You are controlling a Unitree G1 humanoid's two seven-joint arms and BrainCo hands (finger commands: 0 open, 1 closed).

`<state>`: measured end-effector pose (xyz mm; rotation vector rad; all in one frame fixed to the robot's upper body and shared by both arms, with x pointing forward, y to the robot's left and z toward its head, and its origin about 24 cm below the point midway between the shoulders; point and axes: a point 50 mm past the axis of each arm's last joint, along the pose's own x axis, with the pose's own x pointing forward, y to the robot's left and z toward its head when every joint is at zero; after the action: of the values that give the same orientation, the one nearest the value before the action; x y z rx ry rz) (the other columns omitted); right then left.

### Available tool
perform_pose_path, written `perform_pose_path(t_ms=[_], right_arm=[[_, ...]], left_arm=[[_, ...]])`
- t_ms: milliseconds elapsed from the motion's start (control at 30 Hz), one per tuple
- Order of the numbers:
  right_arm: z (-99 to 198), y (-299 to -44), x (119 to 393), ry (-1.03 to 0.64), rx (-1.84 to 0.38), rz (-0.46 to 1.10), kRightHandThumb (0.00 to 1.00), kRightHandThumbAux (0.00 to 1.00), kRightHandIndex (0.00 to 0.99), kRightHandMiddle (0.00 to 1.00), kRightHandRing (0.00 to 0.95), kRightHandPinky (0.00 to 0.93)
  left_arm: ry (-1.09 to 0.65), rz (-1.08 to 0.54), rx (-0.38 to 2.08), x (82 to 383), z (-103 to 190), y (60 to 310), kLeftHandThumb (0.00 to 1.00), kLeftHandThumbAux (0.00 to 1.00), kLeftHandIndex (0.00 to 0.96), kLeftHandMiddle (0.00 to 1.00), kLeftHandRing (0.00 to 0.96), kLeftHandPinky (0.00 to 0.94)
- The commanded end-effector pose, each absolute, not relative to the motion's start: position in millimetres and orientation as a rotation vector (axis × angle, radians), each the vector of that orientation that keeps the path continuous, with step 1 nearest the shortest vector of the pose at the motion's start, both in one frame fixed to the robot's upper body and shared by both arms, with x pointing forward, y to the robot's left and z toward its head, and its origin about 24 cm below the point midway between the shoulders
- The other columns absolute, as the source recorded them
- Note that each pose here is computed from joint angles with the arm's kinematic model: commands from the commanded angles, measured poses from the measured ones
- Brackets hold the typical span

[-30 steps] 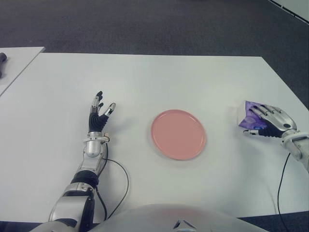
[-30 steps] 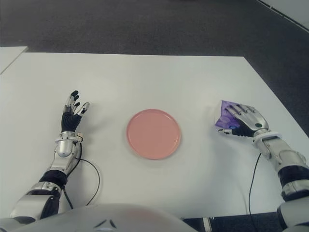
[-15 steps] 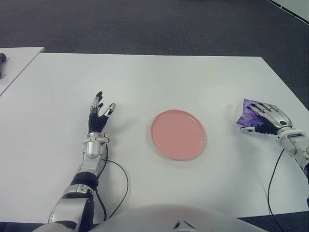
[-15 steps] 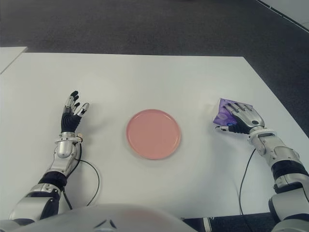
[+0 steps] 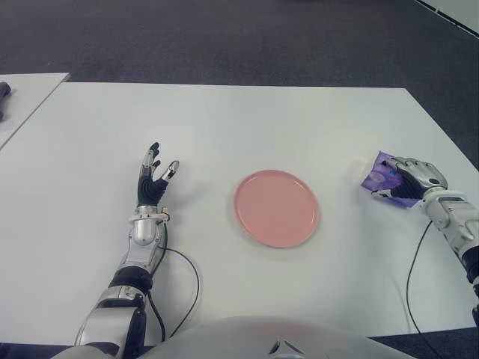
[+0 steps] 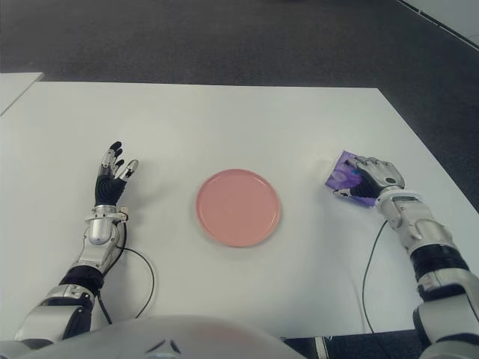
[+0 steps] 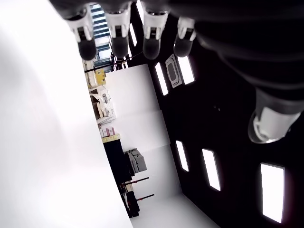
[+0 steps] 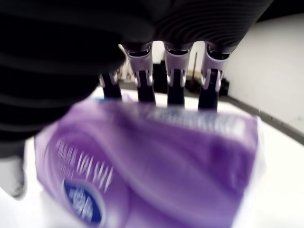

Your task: Put the tissue paper into the plate.

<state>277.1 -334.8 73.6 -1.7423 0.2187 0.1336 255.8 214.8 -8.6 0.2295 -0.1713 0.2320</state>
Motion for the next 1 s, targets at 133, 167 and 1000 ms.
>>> perform_pose_path(t_ms=[133,167,1000], right_arm=[[20,-310,248,0.307,-1.556,0.158,0.947,0.658,0.39,0.449,0.522,0.604],[17,-312,248,0.313,-1.547,0.142,0.948,0.659,0.393,0.45,0.525,0.614],[8,-300,247,0.19,-1.445,0.116,0.951,0.662,0.373,0.483,0.533,0.773]], left_arm=[[-0.084,0.217,0.227,242,-27,215,0.0,0.444,0.0,0.0,0.0,0.0],[-0.083,0.216,0.228,242,-27,215,0.0,0.442,0.0,0.0,0.0,0.0],[-0.08,0.233,0.22,243,-26,212,0.0,0.442,0.0,0.0,0.0,0.0]])
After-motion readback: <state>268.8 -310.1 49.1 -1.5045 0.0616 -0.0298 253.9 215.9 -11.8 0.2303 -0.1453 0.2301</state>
